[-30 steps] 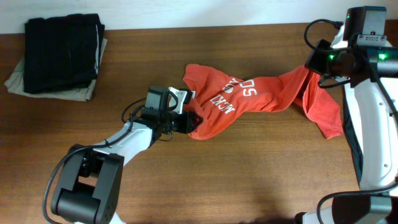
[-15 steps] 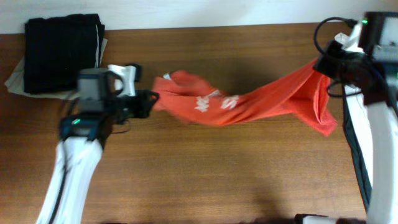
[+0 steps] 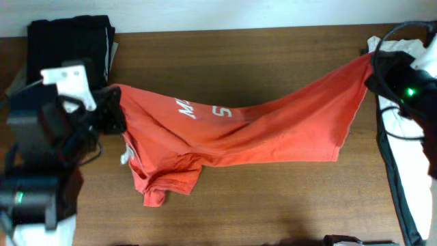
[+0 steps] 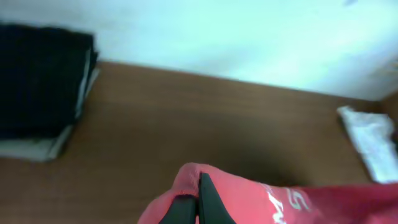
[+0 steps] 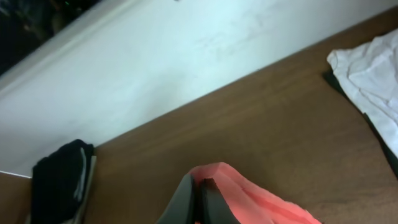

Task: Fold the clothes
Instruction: 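Lift the T-shirt with both grippers and stretch it apart, then lay the T-shirt flat, holding its top corners with both grippers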

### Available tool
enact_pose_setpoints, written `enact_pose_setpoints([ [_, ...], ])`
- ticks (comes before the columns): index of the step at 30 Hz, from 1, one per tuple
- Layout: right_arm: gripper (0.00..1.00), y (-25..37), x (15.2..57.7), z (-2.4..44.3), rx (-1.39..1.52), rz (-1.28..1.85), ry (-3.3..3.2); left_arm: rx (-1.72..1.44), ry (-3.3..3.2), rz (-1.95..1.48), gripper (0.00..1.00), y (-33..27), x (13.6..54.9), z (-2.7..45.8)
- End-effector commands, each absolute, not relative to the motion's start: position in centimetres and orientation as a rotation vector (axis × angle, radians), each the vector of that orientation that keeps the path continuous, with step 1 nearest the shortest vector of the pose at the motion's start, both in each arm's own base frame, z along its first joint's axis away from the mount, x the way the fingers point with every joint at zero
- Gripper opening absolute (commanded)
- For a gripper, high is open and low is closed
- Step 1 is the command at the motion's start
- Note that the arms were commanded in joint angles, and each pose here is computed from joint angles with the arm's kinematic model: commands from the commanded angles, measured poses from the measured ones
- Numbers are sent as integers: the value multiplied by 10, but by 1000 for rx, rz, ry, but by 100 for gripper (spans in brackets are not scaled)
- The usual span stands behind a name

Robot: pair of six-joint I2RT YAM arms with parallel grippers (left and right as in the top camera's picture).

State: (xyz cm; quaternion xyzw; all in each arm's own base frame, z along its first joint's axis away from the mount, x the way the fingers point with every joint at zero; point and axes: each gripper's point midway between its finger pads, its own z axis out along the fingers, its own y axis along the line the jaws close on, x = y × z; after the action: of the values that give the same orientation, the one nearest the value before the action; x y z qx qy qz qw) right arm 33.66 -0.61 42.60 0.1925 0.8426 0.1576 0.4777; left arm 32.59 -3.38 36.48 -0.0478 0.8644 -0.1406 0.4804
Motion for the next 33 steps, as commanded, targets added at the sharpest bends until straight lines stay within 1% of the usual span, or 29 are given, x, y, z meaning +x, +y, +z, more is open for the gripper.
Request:
enact_pose_setpoints([
  [1, 4, -19, 385, 377, 553, 317, 2174, -199, 2308, -213, 0, -14, 385, 289],
  [6, 4, -30, 468, 285, 610, 277, 2318, -199, 2417, -177, 1, -11, 481, 175],
  [7, 9, -32, 485, 265, 611, 275, 2335, -198, 2416, -177, 9, -11, 497, 155],
  [8, 42, -32, 493, 250, 618, 273, 2356, -197, 2424, -176, 36, -10, 508, 136],
  [9, 86, -32, 498, 233, 618, 269, 2391, -199, 2445, -180, 66, -11, 513, 118],
  [10, 99, -32, 499, 218, 593, 256, 2437, -205, 2472, -177, 92, -10, 513, 102],
  [11, 99, -32, 495, 210, 576, 243, 2475, -202, 2504, -172, 99, -9, 510, 93],
  [14, 99, -31, 486, 214, 562, 235, 2499, -207, 2553, -181, 99, -10, 496, 98],
  [17, 99, -29, 471, 228, 566, 234, 2515, -203, 2675, -264, 99, -22, 462, 111],
  [20, 99, -20, 452, 221, 576, 277, 2593, -234, 2884, -266, 99, -25, 413, 90],
  [22, 99, -19, 444, 215, 588, 281, 2636, -234, 2948, -190, 99, -17, 399, 78],
  [24, 99, -18, 436, 211, 600, 278, 2670, -225, 2932, -145, 98, -9, 403, 72],
  [26, 99, -17, 429, 208, 610, 275, 2700, -134, 2878, -133, 98, -4, 417, 74],
  [28, 99, -16, 422, 205, 619, 271, 2731, -117, 2842, -139, 97, -2, 426, 76],
  [30, 99, -16, 416, 203, 627, 269, 2753, -55, 2854, -160, 96, -5, 425, 70],
  [31, 98, -16, 416, 202, 629, 268, 2757, -56, 2867, -164, 93, -6, 424, 66],
  [33, 99, -16, 415, 200, 629, 267, 2760, -17, 2888, -182, 93, -8, 423, 57],
])
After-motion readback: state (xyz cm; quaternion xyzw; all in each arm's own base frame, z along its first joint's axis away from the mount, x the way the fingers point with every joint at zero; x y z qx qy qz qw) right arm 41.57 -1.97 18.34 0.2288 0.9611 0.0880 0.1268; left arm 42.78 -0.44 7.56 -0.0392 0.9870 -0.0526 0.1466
